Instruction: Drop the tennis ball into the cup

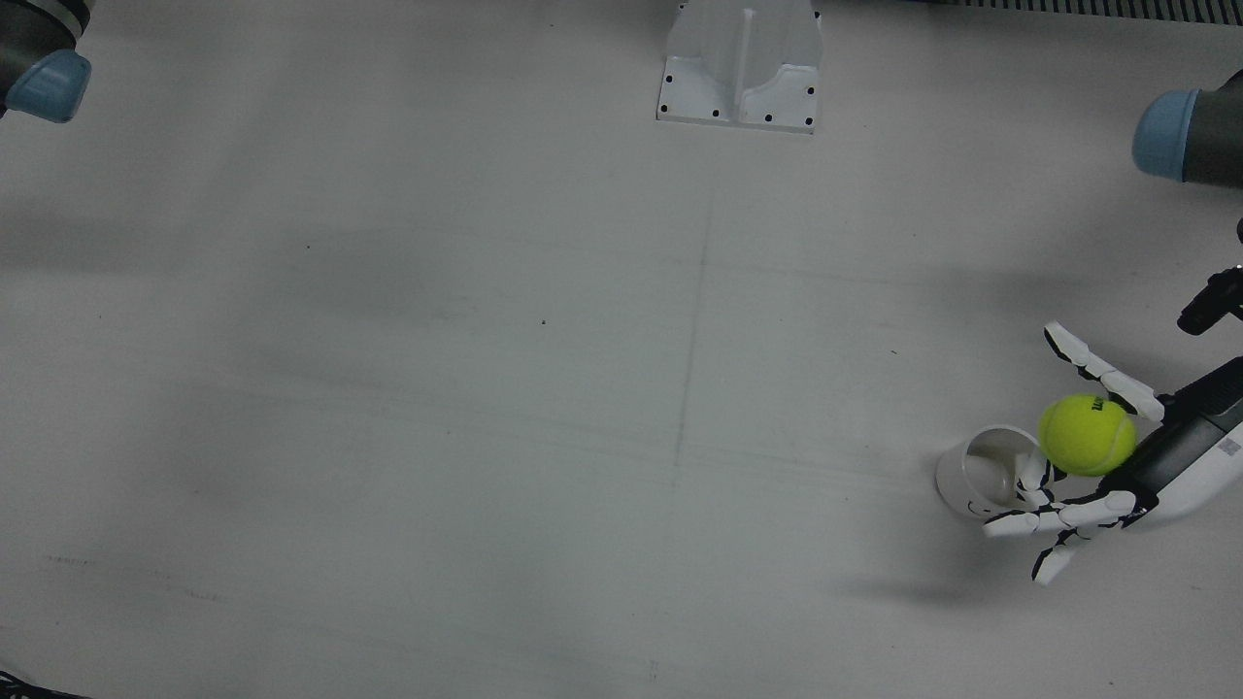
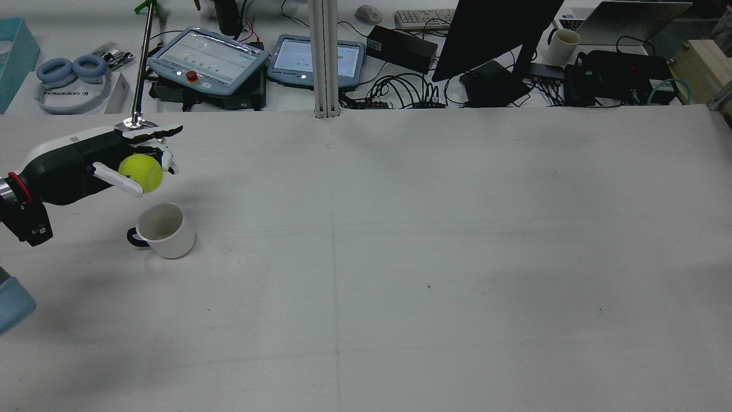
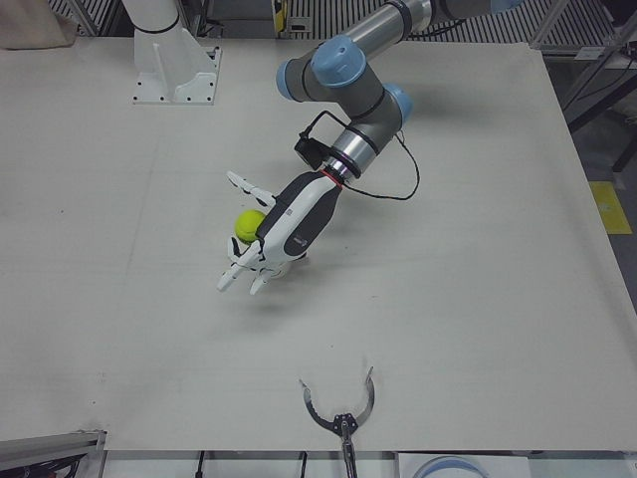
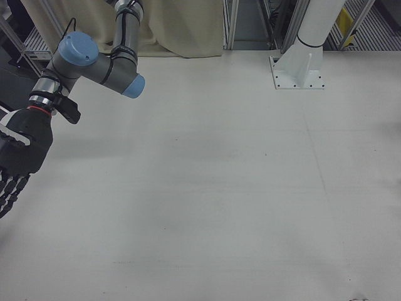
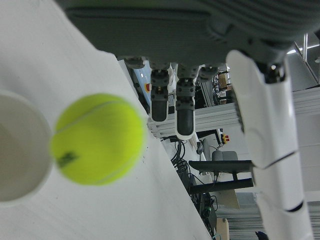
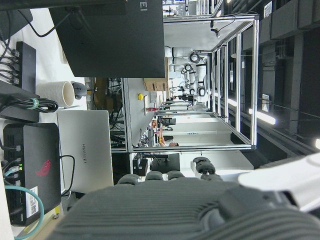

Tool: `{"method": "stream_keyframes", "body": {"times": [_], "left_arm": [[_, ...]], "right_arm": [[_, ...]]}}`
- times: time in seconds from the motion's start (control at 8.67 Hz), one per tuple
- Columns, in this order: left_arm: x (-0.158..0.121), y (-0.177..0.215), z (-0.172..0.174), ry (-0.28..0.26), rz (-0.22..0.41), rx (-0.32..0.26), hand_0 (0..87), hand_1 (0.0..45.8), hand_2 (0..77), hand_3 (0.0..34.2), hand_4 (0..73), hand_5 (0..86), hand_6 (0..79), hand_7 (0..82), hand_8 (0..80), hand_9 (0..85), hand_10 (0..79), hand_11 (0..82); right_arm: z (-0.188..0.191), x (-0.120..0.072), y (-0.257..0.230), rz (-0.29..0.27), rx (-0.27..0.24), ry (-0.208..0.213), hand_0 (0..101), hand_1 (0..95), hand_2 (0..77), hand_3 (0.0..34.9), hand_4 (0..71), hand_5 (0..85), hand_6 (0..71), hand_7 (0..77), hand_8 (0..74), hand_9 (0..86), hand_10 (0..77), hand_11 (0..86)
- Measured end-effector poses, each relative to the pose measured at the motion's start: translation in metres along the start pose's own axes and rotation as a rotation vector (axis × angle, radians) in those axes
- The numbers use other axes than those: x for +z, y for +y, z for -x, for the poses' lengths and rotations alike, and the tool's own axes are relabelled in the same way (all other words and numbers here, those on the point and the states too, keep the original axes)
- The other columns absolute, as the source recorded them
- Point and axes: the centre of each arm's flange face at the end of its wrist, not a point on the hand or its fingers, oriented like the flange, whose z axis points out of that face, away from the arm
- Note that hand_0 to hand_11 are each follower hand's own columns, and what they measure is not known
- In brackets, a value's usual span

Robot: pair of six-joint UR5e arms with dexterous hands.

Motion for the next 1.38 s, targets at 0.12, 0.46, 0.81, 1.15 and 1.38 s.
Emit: {"method": "stream_keyframes", "body": {"times": [0.12,0.46,0.81,1.15,1.38], "left_arm": [[-0.003,-0.003,0.002,0.0,0.002,-0.001,50.4,19.6,1.6,0.0,4.9,0.5,8.2,33.3,0.0,14.2,0.0,1.1],[-0.008,0.002,-0.002,0.01,0.028,-0.006,50.5,20.2,8.7,0.0,2.2,1.6,0.0,14.2,0.0,1.6,0.0,1.1],[-0.01,0.04,-0.069,0.106,0.047,0.021,52.6,25.6,9.8,0.0,1.1,2.2,0.0,14.2,0.0,1.6,0.0,0.5],[-0.007,0.015,-0.191,0.272,-0.051,0.063,52.6,26.2,11.4,0.0,1.1,4.9,0.5,13.1,0.0,1.1,0.0,0.5],[-0.039,-0.04,-0.243,0.346,-0.171,0.052,61.2,34.4,8.2,0.0,1.1,4.4,1.1,13.1,0.0,1.6,0.0,0.0]], "right_arm": [[0.0,0.0,0.0,0.0,0.0,0.0,0,0.5,0.5,0.0,0.0,0.0,0.0,0.0,0.0,0.0,0.0,0.5],[0.0,0.0,0.0,0.0,0.0,0.0,0,0.5,0.5,0.0,0.0,0.0,0.0,0.0,0.0,0.0,0.0,0.5],[0.0,0.0,0.0,0.0,0.0,0.0,0,0.5,0.5,0.0,0.0,0.0,0.0,0.0,0.0,0.0,0.0,0.5],[0.0,0.0,0.0,0.0,0.0,0.0,0,0.5,0.5,0.0,0.0,0.0,0.0,0.0,0.0,0.0,0.0,0.5],[0.0,0.0,0.0,0.0,0.0,0.0,0,0.5,0.5,0.0,0.0,0.0,0.0,0.0,0.0,0.0,0.0,0.5]]}}
